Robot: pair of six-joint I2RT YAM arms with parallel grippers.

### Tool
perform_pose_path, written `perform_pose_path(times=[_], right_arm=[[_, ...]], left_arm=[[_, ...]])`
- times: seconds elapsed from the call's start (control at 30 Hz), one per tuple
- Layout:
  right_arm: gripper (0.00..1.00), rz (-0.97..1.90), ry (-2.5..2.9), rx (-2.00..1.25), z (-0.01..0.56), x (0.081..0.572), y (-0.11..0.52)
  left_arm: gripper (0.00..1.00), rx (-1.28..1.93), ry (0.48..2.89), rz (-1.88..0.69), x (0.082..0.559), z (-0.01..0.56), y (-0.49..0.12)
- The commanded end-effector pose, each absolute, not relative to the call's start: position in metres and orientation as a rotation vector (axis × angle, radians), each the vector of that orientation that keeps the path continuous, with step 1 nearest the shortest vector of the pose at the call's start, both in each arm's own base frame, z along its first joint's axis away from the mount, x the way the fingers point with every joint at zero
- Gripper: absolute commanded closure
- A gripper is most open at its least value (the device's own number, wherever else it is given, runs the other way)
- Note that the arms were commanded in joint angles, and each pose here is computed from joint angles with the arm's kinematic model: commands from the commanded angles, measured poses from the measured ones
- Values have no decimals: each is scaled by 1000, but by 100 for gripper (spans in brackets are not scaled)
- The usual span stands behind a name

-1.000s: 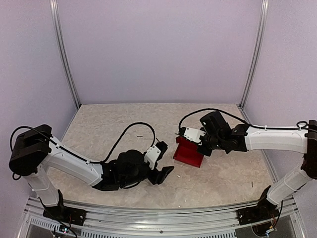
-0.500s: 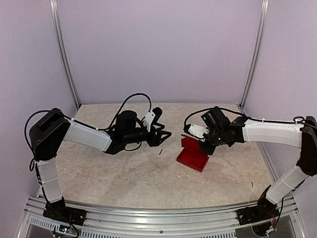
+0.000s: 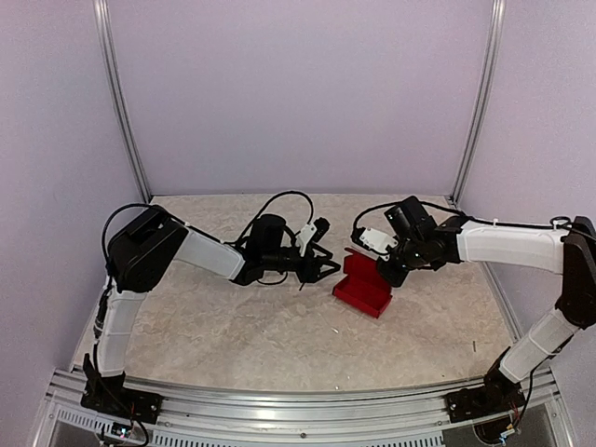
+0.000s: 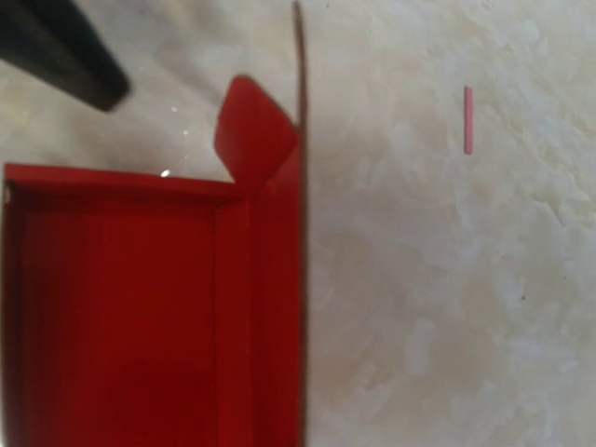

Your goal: Fold the paper box

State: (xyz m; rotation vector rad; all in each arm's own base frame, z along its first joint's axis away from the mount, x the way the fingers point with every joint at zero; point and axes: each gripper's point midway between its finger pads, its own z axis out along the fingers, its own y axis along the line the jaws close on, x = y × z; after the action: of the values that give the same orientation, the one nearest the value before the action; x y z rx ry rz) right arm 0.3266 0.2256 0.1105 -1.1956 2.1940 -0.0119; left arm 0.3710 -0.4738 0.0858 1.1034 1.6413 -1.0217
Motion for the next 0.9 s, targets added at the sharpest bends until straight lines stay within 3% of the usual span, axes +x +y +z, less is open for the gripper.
perform_pose_path(times=[0.0,0.43,0.87], right_arm=[[100,-9,2243,-1194,104,327,224],[100,-76,2240,-1165,111,336,219],[100,-123,2212,-1074,124,348,215]], left_arm=[[48,1122,1650,-1066,372,75,-487],[74,1177,1694,-1073,370,61,-512],[89,1135,1755,-1114,358,70,-533]])
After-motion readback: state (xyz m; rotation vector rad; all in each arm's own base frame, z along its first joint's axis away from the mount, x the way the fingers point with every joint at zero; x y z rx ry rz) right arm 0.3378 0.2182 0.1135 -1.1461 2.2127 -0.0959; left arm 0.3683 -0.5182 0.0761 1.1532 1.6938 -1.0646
